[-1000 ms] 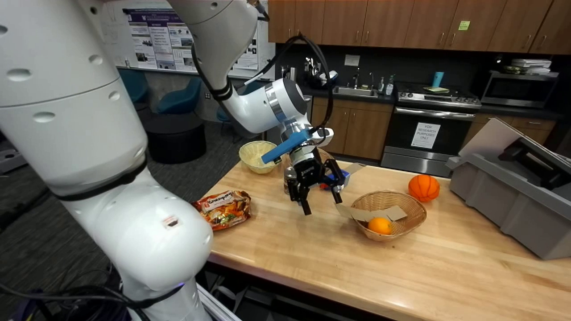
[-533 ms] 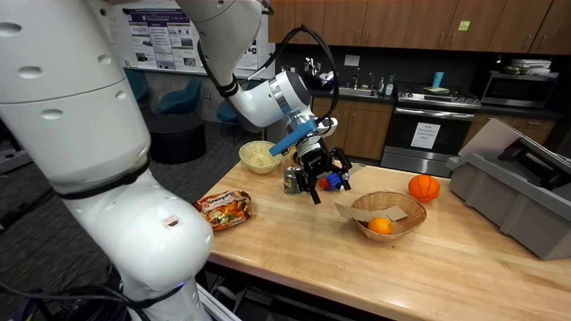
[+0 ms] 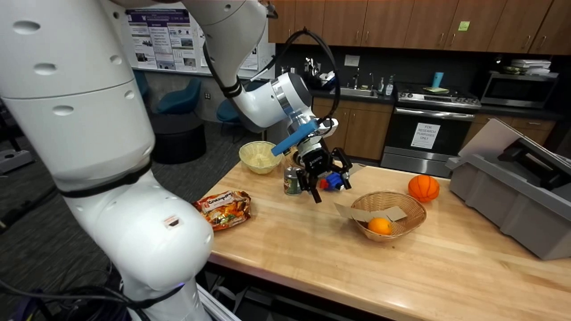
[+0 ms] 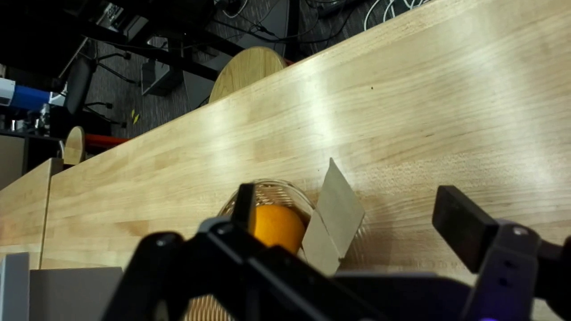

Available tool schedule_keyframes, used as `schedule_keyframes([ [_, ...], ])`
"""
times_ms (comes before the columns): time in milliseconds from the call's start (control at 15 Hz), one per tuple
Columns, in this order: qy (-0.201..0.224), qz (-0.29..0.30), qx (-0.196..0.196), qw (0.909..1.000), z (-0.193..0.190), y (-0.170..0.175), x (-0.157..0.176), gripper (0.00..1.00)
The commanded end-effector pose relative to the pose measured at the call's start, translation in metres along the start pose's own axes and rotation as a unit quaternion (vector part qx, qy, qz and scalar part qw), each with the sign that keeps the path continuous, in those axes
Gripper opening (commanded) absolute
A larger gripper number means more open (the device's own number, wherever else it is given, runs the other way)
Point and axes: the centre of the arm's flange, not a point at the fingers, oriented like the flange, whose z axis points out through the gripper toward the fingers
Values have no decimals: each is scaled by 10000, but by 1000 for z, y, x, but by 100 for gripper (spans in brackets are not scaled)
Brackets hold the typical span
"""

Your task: Move the brown paper to the table

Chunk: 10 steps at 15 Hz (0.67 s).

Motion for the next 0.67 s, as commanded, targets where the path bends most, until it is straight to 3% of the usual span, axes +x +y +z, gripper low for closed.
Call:
schedule_keyframes([
  [0, -48, -38, -25, 10000, -3, 0, 9, 100],
  [600, -422, -101, 28, 9991, 4, -4, 4, 100],
])
